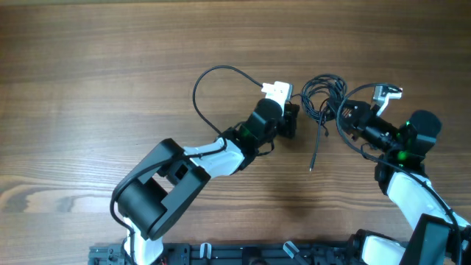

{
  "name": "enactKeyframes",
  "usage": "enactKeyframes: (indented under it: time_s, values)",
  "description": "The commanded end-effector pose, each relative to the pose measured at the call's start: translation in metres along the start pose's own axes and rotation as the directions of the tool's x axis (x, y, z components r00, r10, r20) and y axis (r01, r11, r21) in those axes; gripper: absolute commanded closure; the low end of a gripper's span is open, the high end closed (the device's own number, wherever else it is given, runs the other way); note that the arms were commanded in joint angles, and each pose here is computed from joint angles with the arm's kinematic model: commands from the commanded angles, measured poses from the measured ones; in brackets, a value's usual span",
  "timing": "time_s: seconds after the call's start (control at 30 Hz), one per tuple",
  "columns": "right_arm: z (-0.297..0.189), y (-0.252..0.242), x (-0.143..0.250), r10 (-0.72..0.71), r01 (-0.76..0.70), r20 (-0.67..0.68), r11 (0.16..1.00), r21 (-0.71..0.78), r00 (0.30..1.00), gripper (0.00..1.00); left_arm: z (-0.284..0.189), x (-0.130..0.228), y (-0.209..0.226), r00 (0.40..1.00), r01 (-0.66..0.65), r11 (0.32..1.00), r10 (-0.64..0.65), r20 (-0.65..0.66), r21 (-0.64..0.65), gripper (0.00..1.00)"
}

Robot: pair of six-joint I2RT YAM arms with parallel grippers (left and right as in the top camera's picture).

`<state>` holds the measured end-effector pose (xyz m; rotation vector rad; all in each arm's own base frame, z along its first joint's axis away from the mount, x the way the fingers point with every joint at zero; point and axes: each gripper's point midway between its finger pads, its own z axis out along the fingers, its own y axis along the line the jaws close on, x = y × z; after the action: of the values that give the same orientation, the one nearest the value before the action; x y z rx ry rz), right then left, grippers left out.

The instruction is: Untangle cables

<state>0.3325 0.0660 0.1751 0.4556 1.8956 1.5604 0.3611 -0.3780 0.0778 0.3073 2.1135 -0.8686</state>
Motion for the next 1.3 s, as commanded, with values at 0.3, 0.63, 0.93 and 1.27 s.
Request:
enactKeyframes:
  time_s: [0.3,0.63,0.93,1.27]
  values:
    - [0.003,-0.074,0.016,-0.037,0.024,0.034,0.944,0.328,0.999,0.96,-0.082,-0.108,-0.030,0.985,-0.017,0.999,0.008,0.174,0.052,0.96]
    - [0.029,-0.075,0.053,-0.049,0.071,-0.067,0.926,0.371,0.997,0.96,-0.092,-0.109,-0.065,0.989,0.025,0.972,-0.058,0.135,0.235,0.96]
    - [0.029,-0.077,0.054,-0.042,0.065,-0.069,0.924,0.376,0.997,0.96,-0.092,-0.106,-0.067,0.991,0.036,0.967,-0.067,0.114,0.253,0.96]
    - [0.029,-0.075,0.057,-0.015,0.040,-0.073,0.929,0.367,0.997,0.96,-0.094,-0.111,-0.072,0.947,0.284,0.911,-0.314,0.060,0.298,0.96]
